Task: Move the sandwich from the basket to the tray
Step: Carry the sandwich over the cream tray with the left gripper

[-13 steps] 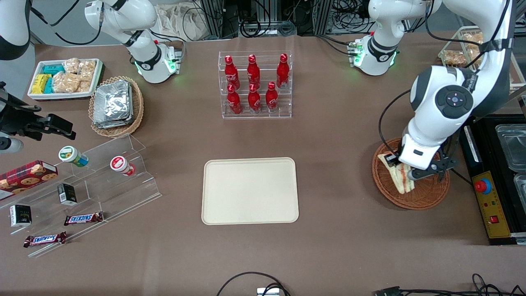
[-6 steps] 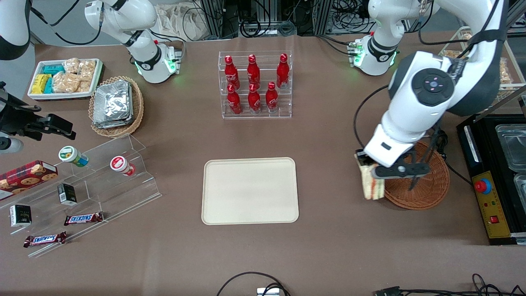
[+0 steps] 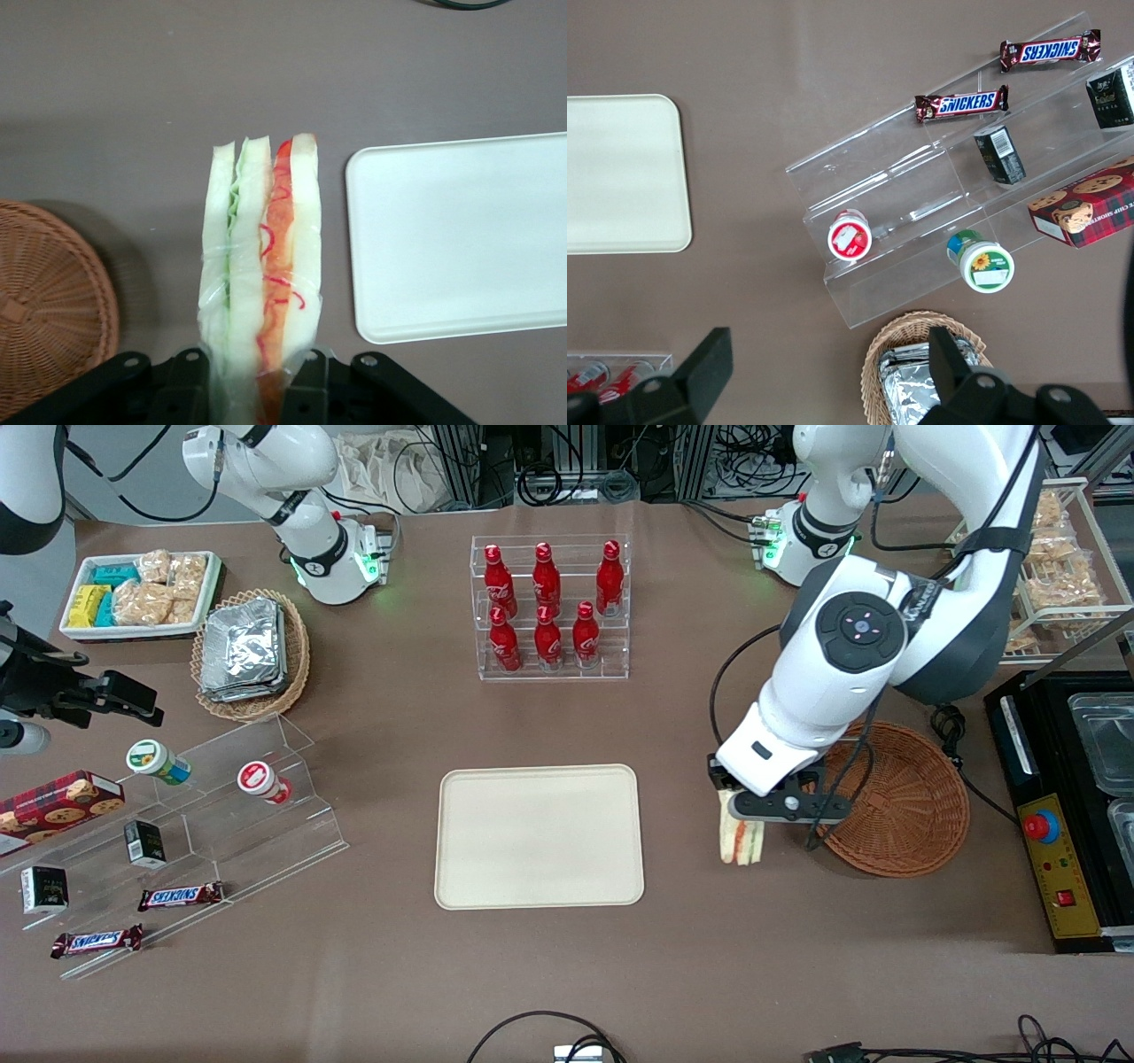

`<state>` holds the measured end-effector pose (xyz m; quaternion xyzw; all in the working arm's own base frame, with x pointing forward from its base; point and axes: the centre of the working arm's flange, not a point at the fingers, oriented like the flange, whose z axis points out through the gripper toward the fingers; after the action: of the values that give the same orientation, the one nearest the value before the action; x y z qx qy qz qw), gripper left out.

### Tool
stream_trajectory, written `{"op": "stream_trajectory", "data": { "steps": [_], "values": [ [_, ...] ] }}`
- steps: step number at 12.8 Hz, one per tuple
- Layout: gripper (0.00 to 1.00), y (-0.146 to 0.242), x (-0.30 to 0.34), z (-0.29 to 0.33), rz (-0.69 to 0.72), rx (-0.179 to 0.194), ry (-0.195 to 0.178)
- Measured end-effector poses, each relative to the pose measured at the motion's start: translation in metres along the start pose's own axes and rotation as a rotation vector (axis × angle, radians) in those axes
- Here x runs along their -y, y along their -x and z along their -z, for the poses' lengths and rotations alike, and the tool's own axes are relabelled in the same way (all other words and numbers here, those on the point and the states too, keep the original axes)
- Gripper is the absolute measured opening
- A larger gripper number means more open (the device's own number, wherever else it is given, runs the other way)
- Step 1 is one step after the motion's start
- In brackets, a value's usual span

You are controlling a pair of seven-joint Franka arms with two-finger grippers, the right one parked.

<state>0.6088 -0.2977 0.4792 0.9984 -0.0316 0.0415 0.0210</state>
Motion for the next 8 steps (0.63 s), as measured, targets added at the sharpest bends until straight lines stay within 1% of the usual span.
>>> {"op": "stream_trajectory", "data": {
  "steps": [1,3,4,5,8],
  "values": [
    [0.19,0.000,-0.013,-0.002,-0.003,0.000,0.006],
    [0.19,0.000,-0.039,-0.017,-0.009,0.003,-0.018],
    [0.19,0.000,-0.053,-0.028,-0.008,0.008,-0.024],
    [0.19,0.000,-0.068,-0.039,-0.006,0.017,-0.022],
    [0.19,-0.006,-0.096,-0.064,-0.011,0.061,-0.011]
  ]
}}
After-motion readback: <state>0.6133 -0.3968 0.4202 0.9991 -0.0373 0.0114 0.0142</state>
